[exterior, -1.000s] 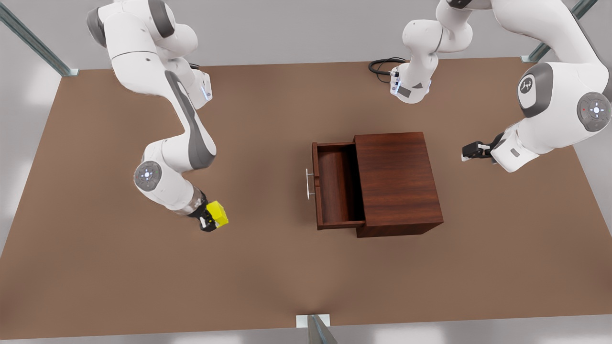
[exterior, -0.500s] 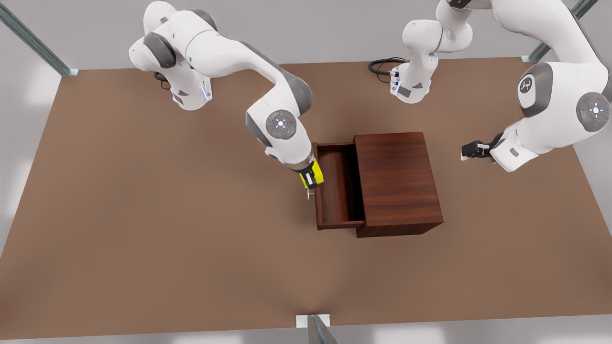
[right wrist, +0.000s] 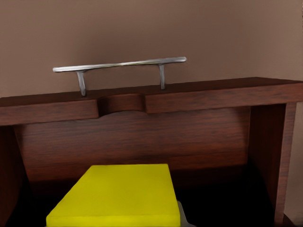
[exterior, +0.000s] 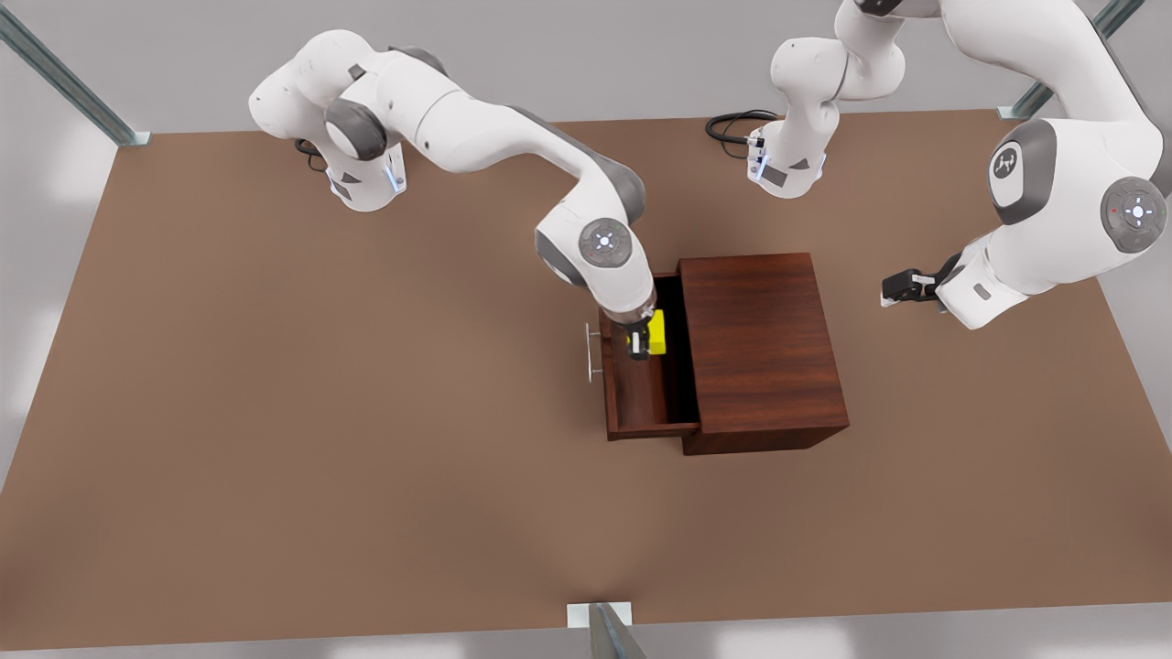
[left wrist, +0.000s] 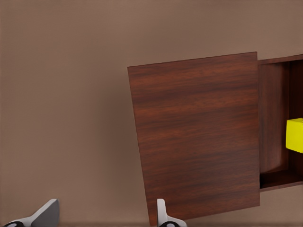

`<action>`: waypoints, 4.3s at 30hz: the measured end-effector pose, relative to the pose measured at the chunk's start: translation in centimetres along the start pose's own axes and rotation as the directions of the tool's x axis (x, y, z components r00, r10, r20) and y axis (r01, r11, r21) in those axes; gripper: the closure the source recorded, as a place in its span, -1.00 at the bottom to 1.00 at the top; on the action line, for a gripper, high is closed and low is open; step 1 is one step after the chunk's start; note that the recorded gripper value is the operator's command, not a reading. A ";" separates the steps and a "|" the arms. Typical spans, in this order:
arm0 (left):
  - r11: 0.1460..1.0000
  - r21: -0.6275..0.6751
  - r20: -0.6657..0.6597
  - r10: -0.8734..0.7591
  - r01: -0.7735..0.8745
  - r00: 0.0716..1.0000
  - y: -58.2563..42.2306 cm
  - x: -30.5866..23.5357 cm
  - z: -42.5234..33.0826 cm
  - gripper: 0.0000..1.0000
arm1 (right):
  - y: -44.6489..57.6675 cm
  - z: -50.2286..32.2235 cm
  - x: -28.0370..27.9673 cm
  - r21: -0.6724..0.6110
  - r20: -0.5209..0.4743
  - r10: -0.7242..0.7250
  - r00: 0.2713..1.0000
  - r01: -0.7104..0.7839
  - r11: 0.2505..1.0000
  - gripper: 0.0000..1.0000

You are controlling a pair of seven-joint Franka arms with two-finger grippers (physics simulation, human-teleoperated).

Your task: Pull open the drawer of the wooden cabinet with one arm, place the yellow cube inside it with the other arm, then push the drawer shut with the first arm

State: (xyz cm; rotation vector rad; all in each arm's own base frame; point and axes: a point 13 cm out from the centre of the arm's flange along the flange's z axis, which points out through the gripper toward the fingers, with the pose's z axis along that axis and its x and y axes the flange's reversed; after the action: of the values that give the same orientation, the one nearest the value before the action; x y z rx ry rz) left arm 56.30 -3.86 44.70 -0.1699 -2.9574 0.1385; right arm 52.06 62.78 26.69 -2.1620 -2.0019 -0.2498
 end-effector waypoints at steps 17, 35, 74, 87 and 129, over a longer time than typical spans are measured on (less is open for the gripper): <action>0.966 -0.139 0.101 0.232 -0.218 0.967 -33.2 -4.9 6.7 -1.00 | 21.8 -20.7 -52.1 -0.058 0.209 0.334 0.919 -0.329 0.943 -1.00; 0.951 -0.007 0.383 -0.283 0.309 0.879 -51.8 -9.1 29.9 -1.00 | 6.0 -18.0 -60.5 0.397 0.016 -0.692 0.721 0.631 0.667 -1.00; 0.903 -0.171 0.359 -0.315 0.393 0.879 -41.0 -8.0 30.5 -1.00 | 6.3 -17.2 -60.2 0.333 -0.220 -0.951 0.218 0.933 0.137 -1.00; 0.915 -0.218 0.331 -0.257 0.339 0.908 -38.2 -7.8 30.5 -1.00 | 6.3 -16.7 -59.9 0.325 -0.241 -0.954 0.177 0.941 0.092 -1.00; 0.970 -0.036 0.177 -0.231 0.241 0.957 -2.5 -6.6 -0.9 -1.00 | 6.9 -18.9 -61.5 0.320 -0.241 -0.954 0.180 0.942 0.097 -1.00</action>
State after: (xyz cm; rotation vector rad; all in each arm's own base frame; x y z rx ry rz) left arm 62.68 -7.06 44.68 0.1995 -3.1243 0.0380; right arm 54.25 -1.85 29.69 -0.2582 -2.8203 0.0755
